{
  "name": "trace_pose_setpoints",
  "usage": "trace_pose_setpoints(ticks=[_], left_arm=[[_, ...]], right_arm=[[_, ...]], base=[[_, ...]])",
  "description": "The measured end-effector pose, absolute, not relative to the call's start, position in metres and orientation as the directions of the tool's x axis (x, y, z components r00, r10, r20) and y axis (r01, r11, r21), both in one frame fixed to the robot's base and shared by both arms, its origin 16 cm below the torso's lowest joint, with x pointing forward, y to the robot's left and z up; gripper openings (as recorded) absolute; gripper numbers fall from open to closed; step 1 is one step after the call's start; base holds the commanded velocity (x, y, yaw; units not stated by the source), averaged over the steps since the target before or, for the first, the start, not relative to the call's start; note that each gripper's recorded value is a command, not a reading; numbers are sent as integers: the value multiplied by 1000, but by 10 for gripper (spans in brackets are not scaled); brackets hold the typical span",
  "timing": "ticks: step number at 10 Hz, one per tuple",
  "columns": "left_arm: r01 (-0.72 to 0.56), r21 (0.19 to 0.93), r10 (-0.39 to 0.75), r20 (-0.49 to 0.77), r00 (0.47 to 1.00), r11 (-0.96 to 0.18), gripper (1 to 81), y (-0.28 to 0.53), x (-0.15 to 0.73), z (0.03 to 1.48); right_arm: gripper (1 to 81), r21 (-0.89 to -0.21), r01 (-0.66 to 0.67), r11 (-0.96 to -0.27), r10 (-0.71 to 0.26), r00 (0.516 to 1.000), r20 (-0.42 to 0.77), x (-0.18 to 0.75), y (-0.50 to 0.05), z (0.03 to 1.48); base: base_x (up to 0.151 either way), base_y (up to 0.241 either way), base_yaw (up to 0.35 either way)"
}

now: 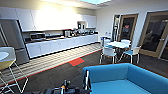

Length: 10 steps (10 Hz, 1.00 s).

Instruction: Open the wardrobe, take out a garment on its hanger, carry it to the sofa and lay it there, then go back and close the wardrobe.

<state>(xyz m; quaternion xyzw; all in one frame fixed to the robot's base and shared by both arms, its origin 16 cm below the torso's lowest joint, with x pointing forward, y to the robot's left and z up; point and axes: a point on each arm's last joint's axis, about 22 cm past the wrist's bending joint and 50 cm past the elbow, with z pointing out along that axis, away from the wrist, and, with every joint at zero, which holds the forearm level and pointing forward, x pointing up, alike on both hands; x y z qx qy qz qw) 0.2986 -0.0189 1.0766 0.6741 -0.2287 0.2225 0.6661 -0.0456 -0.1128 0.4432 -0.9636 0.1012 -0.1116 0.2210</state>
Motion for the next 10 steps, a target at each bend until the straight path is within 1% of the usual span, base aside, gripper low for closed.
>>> trace_pose_setpoints(ticks=[10], left_arm=[[-601, 799, -11, 601, 799, -20, 10, -14, 299, 1073]], right_arm=[[811, -437, -146, -887, -242, 955, 172, -46, -114, 441]], base=[[0, 0, -250]])
